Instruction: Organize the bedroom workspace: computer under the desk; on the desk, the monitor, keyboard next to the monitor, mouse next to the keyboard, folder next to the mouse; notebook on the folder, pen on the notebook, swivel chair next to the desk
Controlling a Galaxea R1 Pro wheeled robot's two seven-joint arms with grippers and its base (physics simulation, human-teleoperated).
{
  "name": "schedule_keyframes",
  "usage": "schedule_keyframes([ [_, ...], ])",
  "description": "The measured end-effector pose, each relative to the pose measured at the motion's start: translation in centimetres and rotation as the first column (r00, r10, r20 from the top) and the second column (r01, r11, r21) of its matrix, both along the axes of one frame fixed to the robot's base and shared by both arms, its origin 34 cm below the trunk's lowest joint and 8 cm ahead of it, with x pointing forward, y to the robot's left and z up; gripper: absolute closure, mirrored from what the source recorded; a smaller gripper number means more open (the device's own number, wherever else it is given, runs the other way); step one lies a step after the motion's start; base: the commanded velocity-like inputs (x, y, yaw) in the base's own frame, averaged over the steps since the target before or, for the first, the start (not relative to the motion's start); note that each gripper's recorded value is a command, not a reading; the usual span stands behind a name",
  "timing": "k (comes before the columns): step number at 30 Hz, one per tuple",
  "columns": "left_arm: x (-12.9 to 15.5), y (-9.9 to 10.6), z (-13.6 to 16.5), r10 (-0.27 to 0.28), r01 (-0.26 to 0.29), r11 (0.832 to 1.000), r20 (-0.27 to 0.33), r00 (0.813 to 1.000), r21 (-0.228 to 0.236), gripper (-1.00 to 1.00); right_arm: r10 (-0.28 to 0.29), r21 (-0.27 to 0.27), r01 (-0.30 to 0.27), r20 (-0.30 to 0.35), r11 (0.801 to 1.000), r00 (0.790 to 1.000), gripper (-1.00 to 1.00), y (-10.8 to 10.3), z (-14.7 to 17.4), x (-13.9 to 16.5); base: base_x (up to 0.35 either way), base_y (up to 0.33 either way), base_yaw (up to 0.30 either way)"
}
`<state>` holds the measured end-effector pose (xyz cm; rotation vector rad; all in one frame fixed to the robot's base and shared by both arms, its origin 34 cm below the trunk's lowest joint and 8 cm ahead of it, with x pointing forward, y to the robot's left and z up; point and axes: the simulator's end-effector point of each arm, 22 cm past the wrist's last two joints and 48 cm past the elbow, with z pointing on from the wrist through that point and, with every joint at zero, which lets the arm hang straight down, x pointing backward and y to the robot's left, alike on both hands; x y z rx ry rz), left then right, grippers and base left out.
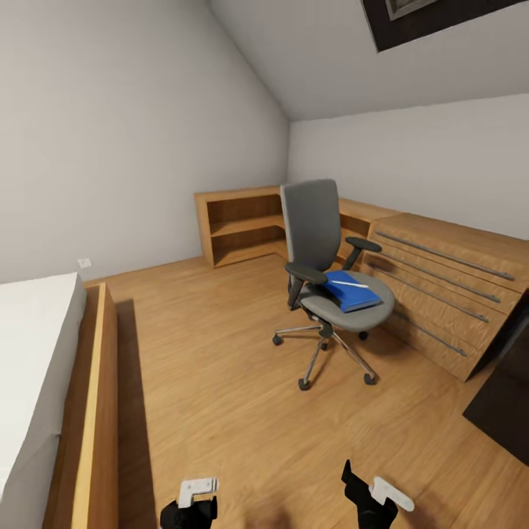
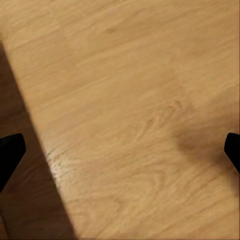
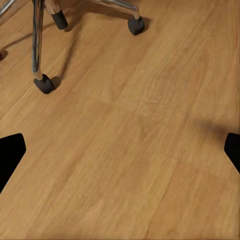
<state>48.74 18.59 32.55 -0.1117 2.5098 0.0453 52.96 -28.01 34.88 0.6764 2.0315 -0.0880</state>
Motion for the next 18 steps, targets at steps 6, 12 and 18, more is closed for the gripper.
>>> schedule_keyframes([
  [6,-3.2,0.8,-1.4,0.006,-0.005,1.000,-0.053,0.999,0.023,-1.00,-0.001,-0.007,0.001,-0.003,1.000,1.000,-1.00,-0.3,1.1,-0.1,0.000,0.000,-0.055],
  [12,-5.2,1.7,-1.6,0.022,-0.020,0.999,-0.057,0.998,0.040,-1.00,-0.002,-0.013,0.002,-0.004,1.000,1.000,-1.00,-0.7,2.4,0.0,0.000,0.000,-0.228],
  [18,-4.1,2.0,0.4,0.042,-0.042,0.998,0.011,0.999,0.039,-1.00,-0.002,-0.015,0.002,-0.008,1.000,1.000,-1.00,-0.9,3.6,0.2,0.000,0.000,-0.260],
])
